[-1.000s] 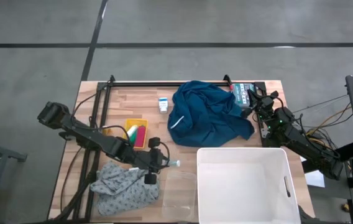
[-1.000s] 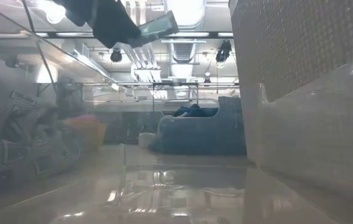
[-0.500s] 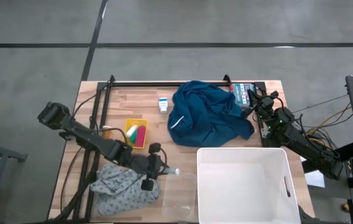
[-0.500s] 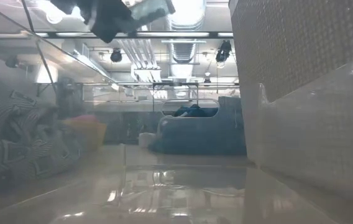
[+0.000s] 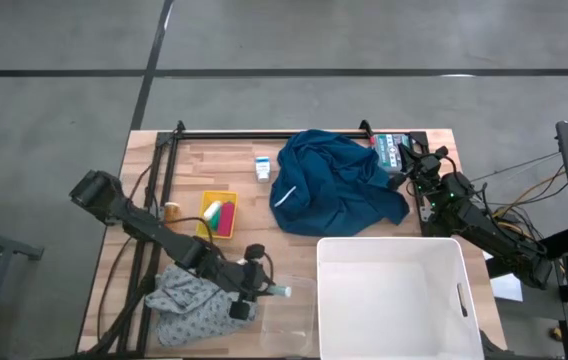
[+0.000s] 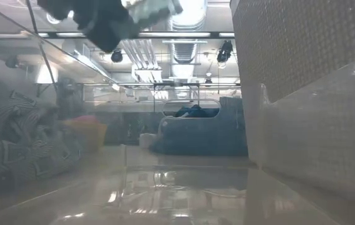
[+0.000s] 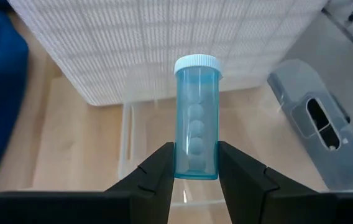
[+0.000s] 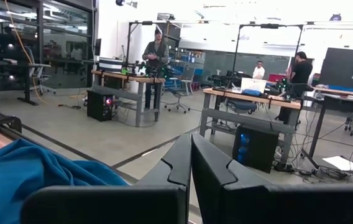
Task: Pick & Place Medicine items
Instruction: Put the blue pill bottle into the transparent bin
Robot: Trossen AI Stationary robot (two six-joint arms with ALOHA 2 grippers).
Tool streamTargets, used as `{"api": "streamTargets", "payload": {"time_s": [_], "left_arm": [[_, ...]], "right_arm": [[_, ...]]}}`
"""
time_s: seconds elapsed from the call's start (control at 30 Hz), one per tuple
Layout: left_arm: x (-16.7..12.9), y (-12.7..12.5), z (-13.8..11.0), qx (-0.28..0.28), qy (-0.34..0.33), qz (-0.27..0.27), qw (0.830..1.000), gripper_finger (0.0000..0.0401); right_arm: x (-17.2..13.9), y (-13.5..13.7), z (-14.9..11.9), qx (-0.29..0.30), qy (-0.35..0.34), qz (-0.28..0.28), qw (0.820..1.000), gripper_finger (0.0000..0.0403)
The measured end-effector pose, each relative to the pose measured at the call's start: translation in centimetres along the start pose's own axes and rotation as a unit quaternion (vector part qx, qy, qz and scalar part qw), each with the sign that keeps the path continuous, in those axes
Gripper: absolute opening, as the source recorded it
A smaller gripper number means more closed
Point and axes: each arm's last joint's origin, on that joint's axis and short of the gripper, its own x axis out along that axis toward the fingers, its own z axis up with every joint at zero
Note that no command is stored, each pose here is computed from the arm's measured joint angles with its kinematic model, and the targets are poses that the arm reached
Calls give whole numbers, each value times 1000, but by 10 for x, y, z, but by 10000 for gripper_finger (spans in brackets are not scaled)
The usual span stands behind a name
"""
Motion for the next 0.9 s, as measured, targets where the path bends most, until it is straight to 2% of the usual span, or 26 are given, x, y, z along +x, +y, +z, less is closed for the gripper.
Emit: {"api": "streamTargets", "payload": {"time_s": [0.4,0.63,0.9], "left_arm": [[20,-5,-12,2,20,-37,999,120],[36,-7,-18,2,14,-39,999,120],[52,-8,-23,19,37,-32,999,120]], "right_arm": [[0,0,0,0,0,0,1000,8],[0,0,0,0,0,0,1000,8],[0,0,0,0,0,0,1000,8]]}}
